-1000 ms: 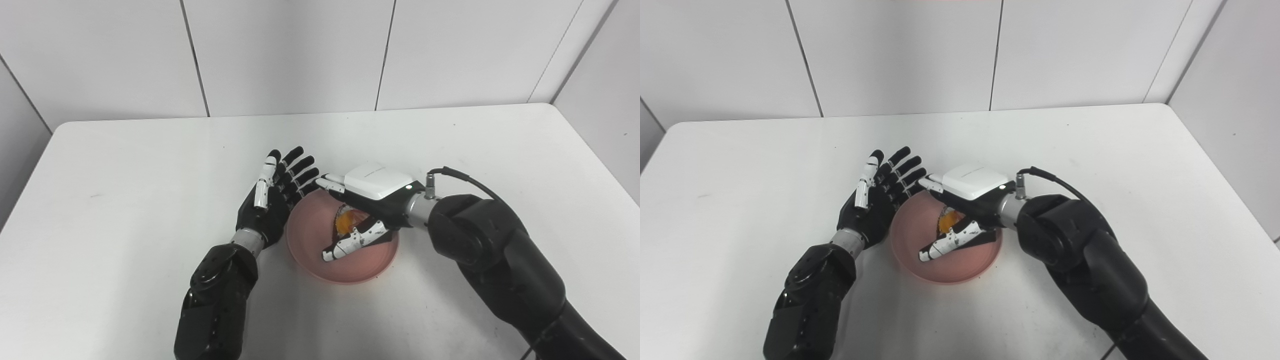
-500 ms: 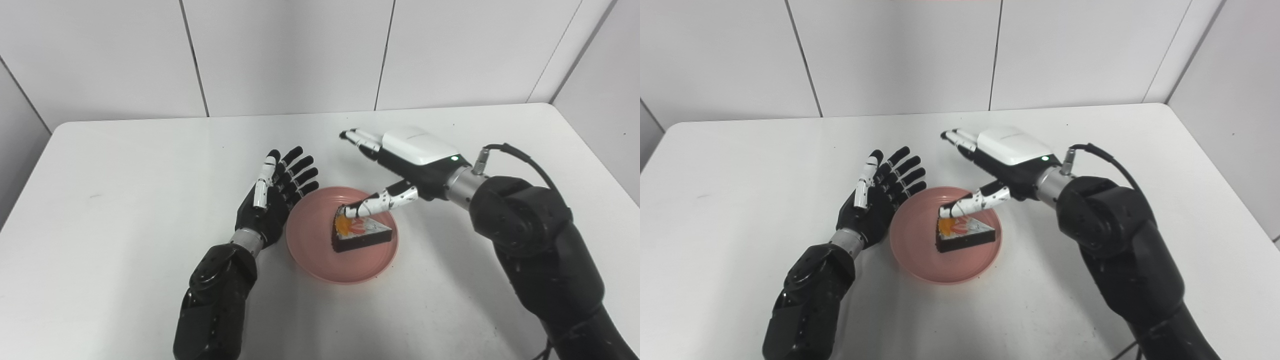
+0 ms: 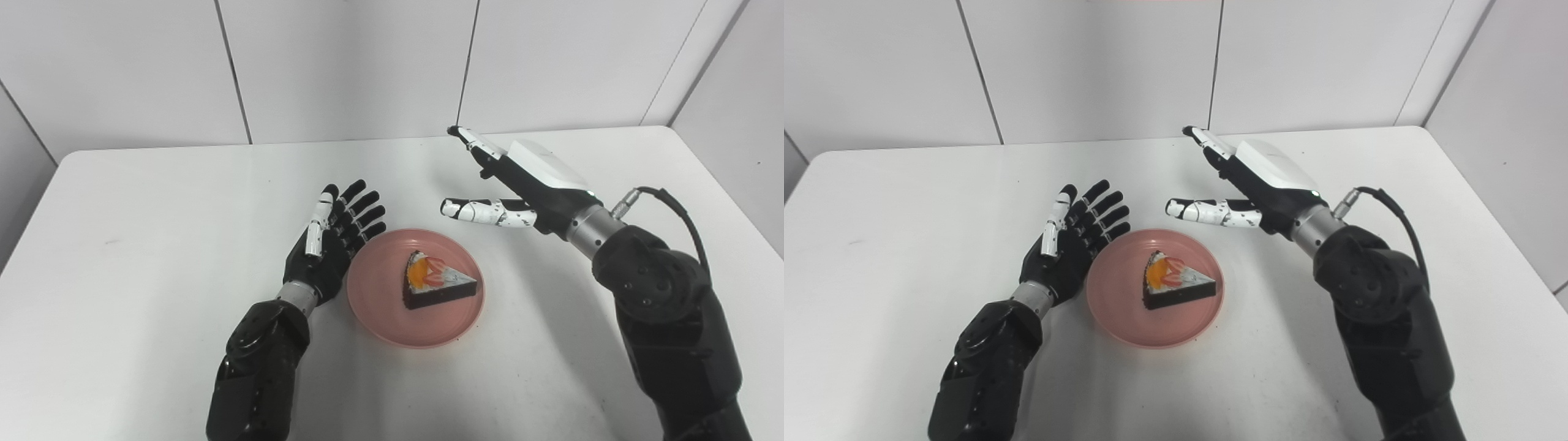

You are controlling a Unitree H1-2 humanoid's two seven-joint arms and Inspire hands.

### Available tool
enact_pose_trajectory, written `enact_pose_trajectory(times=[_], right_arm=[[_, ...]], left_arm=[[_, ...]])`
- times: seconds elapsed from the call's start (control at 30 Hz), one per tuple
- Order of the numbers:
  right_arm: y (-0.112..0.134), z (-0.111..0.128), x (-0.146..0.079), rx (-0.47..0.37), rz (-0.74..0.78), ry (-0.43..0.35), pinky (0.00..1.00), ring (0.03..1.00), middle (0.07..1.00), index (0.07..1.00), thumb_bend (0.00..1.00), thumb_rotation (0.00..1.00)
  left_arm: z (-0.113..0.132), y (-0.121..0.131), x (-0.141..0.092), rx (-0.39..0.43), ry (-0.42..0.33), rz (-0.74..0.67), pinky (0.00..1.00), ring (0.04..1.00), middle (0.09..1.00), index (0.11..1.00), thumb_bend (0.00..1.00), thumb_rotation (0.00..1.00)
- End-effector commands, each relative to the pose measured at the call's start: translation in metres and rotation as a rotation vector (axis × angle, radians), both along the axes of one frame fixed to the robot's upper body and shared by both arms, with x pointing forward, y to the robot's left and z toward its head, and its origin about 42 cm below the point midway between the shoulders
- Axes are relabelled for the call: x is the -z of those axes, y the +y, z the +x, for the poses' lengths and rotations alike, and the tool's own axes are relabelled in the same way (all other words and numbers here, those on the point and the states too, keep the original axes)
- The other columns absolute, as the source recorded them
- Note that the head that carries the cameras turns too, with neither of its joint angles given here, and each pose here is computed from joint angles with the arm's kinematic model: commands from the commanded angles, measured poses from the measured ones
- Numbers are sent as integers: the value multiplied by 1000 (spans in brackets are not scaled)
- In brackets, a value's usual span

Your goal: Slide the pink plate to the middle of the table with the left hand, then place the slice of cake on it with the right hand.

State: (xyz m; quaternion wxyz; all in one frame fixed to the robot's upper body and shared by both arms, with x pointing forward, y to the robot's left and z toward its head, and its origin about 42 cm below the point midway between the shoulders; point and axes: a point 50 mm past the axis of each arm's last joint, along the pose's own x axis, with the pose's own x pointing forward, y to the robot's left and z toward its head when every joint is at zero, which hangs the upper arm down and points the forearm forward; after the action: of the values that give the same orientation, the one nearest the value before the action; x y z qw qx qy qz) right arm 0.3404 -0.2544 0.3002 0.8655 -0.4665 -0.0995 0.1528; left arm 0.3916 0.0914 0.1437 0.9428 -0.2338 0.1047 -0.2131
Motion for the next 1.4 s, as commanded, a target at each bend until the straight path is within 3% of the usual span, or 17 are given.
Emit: enact_pose_trajectory(times=[0.0,0.07,0.17,0.3,0.4,0.7,0.87,1.03,1.37], right_arm=[[-4,1,-7,42,65,-58,796,967,1000,1000,839,1000],[-5,0,3,72,122,-65,865,983,1000,1000,905,1000],[-7,-2,14,101,226,-72,848,974,1000,1000,885,1000],[-6,-10,48,196,561,-101,895,996,1000,1000,931,1000],[-6,-13,65,225,666,-116,923,1000,1000,1000,967,1000],[-4,-24,93,283,820,-73,968,999,1000,1000,932,1000],[1,-32,115,279,992,-44,997,1000,1000,1000,888,1000],[4,-35,122,281,1044,-43,1000,1000,1000,1000,845,1000],[11,-50,146,333,1158,49,1000,1000,1000,1000,848,1000]], left_arm=[[-7,12,24,-23,83,42,855,868,885,888,444,1000],[-8,15,25,-29,75,44,856,864,885,888,441,1000],[-9,18,26,-37,65,49,857,865,892,892,447,1000],[-14,28,26,-95,31,68,844,854,879,882,456,1000],[-17,32,26,-120,6,78,846,854,878,885,460,1000],[-27,41,30,-168,-80,131,879,877,897,902,500,1000],[-34,46,30,-193,-125,157,895,887,908,913,481,1000],[-37,49,31,-190,-150,176,906,898,924,928,484,1000],[-46,54,29,-192,-191,226,913,913,934,938,505,1000]])
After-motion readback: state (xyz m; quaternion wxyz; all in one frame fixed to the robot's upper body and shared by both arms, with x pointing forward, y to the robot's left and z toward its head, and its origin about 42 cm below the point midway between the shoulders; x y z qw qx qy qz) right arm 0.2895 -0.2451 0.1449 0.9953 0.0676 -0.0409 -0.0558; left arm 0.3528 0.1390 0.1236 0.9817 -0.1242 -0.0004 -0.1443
